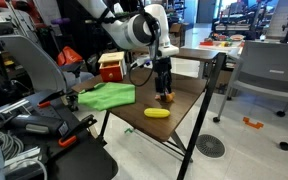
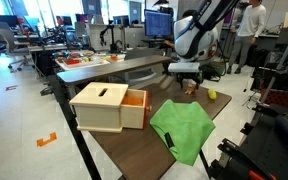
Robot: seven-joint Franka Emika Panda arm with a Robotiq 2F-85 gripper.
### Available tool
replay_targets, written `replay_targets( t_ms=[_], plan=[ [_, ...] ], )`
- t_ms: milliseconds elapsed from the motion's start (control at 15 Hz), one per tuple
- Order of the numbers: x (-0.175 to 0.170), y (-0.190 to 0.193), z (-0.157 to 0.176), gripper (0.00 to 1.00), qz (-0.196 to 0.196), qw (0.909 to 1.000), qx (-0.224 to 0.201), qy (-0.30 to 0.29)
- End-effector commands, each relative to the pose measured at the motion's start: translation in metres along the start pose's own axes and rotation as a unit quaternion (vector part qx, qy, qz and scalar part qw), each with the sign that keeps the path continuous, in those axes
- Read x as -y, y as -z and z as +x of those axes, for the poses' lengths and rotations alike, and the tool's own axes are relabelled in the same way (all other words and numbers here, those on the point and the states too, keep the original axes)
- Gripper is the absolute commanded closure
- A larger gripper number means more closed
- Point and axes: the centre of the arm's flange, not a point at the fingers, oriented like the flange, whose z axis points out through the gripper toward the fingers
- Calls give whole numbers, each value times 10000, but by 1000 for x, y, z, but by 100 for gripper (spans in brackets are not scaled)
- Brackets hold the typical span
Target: Put the toy inside the chest drawer
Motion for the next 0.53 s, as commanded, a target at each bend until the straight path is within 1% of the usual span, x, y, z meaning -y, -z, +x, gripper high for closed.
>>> replay_targets(
  t_ms=[0,267,467],
  plan=[
    [13,2,-1,42,156,9999,46,-34],
    [-4,45,-6,73,440,9990,-28,99],
    [-16,86,-18,95,666,9971,-31,370]
  ],
)
